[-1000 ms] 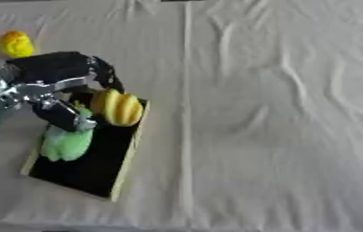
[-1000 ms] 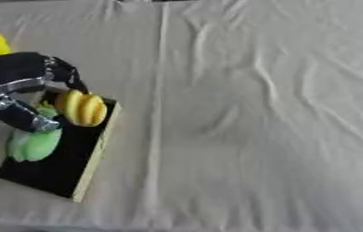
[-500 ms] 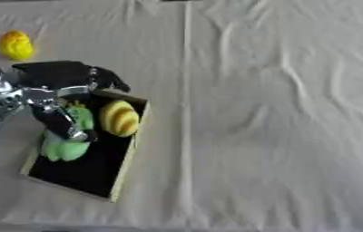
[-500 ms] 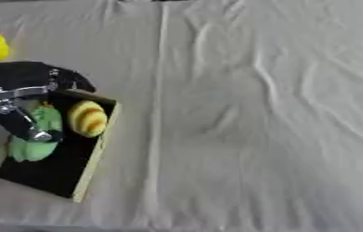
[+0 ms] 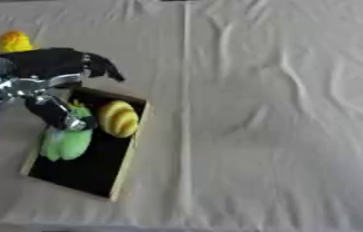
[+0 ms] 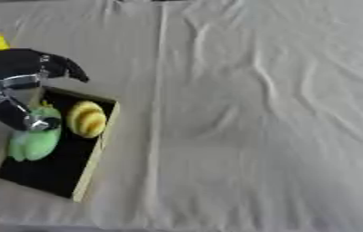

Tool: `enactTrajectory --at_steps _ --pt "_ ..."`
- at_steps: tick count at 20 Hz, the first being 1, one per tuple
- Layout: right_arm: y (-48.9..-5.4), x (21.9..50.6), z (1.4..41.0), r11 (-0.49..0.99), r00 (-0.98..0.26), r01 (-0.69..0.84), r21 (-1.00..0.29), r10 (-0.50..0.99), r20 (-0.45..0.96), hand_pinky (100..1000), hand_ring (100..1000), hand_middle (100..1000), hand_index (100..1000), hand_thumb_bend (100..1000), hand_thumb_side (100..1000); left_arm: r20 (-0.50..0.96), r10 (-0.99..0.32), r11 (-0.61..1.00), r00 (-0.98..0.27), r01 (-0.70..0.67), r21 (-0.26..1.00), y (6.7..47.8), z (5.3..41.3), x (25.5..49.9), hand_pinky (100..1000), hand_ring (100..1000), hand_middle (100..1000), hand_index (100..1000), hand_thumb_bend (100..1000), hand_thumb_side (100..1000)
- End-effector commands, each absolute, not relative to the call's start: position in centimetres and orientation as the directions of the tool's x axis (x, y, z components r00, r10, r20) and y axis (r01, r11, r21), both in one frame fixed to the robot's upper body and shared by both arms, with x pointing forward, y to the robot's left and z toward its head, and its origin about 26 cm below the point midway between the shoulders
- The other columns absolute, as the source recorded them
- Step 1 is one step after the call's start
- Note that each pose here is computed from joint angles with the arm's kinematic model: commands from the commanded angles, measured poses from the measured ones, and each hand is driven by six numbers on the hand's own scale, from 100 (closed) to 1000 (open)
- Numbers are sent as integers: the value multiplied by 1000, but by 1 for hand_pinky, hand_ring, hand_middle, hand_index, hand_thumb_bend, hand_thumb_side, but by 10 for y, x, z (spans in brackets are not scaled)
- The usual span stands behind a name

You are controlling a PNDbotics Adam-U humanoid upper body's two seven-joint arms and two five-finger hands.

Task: Pick up objects on the table and place them in the box.

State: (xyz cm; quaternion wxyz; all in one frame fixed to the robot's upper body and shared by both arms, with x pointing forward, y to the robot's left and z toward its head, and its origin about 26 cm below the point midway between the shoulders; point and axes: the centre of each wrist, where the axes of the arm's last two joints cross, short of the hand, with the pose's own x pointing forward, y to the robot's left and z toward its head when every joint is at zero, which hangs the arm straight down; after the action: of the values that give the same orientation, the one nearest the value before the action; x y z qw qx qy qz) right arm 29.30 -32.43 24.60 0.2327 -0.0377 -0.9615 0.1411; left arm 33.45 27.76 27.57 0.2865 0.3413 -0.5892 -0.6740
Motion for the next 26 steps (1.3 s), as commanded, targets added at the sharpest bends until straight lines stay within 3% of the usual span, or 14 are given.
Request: enactTrajectory --at_steps 1,5,9,18,26 --pt "-327 290 256 953 -901 30 -302 157 405 987 839 659 844 100 525 -162 -857 -105 -490 -142 984 302 308 329 903 873 837 898 413 100" --pt "-329 289 259 951 -908 42 -306 164 386 984 839 662 845 100 526 -79 -955 -21 -287 -200 980 344 326 354 906 887 857 895 402 100" --pt "-329 289 261 952 -912 46 -304 164 375 984 838 662 844 100 525 23 -987 53 -161 -184 982 377 325 387 909 887 849 905 417 100" --pt "-330 289 264 951 -918 49 -304 163 361 985 838 663 844 100 525 127 -992 129 -20 -129 983 408 312 433 912 883 828 908 500 105" --pt "-327 290 267 951 -923 42 -307 154 352 987 837 659 843 100 525 196 -978 188 70 -108 976 413 299 456 914 887 836 919 500 128"
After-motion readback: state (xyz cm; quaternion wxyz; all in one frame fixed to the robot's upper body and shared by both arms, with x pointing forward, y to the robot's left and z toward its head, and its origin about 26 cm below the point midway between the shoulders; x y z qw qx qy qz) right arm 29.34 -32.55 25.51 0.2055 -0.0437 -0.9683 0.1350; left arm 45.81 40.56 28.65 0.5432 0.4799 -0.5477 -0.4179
